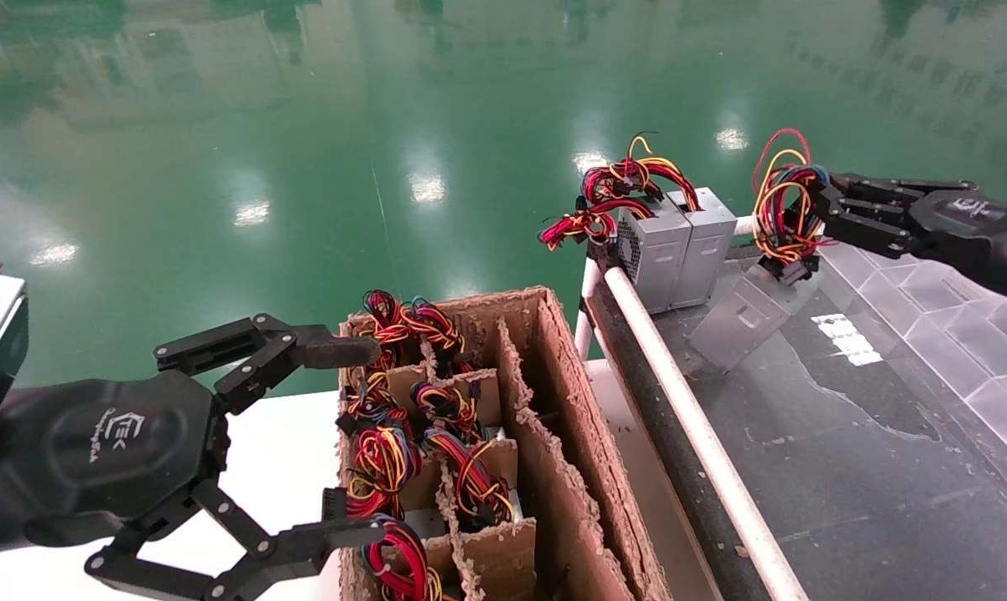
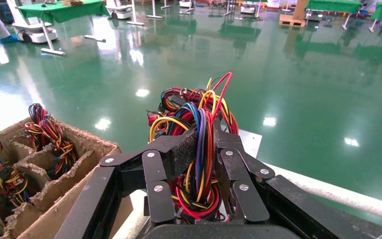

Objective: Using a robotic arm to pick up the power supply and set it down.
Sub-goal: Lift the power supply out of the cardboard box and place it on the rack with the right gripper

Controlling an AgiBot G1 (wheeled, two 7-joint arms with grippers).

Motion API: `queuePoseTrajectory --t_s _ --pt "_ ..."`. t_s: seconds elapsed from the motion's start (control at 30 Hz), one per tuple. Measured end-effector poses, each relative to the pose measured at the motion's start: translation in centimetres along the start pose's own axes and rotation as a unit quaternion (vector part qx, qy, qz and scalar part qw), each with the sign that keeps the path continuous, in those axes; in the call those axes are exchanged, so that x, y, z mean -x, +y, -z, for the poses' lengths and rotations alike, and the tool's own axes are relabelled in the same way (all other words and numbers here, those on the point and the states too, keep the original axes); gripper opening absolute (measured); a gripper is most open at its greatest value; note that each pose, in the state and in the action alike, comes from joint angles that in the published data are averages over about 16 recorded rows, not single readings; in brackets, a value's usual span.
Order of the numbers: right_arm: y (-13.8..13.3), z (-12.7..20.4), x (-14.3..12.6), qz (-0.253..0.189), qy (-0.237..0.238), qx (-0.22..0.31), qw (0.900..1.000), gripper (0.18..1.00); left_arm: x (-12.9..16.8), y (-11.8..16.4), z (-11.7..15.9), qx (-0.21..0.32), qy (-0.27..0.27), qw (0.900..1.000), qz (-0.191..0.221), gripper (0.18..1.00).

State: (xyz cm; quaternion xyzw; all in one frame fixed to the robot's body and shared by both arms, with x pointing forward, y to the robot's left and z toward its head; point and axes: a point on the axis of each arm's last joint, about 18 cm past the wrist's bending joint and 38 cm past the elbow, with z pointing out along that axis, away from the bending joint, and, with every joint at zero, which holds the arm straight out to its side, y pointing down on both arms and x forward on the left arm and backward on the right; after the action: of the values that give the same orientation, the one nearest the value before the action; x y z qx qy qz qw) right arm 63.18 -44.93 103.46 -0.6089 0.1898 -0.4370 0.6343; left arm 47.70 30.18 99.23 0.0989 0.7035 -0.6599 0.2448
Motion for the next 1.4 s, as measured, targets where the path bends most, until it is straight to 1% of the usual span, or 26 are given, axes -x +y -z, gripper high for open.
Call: queuePoseTrajectory --t_s 0.2,0.4,0.67,0.83,1.03,1.4 --pt "0.6 -1.0 0.1 0.005 0.005 0.003 1.000 0.191 0.0 0.0 0.0 0.000 0.000 1.0000 0.000 1.001" --pt "0.7 -2.6 -0.1 0.027 0.019 0.007 0.999 0.191 0.0 0.0 0.0 0.000 0.000 1.0000 0.000 1.001" --pt "-0.3 -4.7 -0.9 0.068 0.050 0.007 0.996 0.191 0.0 0.0 0.0 0.000 0.000 1.0000 0.000 1.001" --pt "-1.1 -5.5 -1.5 0.084 0.068 0.009 0.994 0.191 0.0 0.0 0.0 0.000 0.000 1.0000 0.000 1.001" --pt "-1.4 -5.9 -2.0 0.087 0.082 0.017 0.993 0.191 0.0 0.0 0.0 0.000 0.000 1.0000 0.000 1.001" --pt "-1.0 -5.7 -3.0 0.079 0.108 0.038 0.990 0.191 0.0 0.0 0.0 0.000 0.000 1.0000 0.000 1.001"
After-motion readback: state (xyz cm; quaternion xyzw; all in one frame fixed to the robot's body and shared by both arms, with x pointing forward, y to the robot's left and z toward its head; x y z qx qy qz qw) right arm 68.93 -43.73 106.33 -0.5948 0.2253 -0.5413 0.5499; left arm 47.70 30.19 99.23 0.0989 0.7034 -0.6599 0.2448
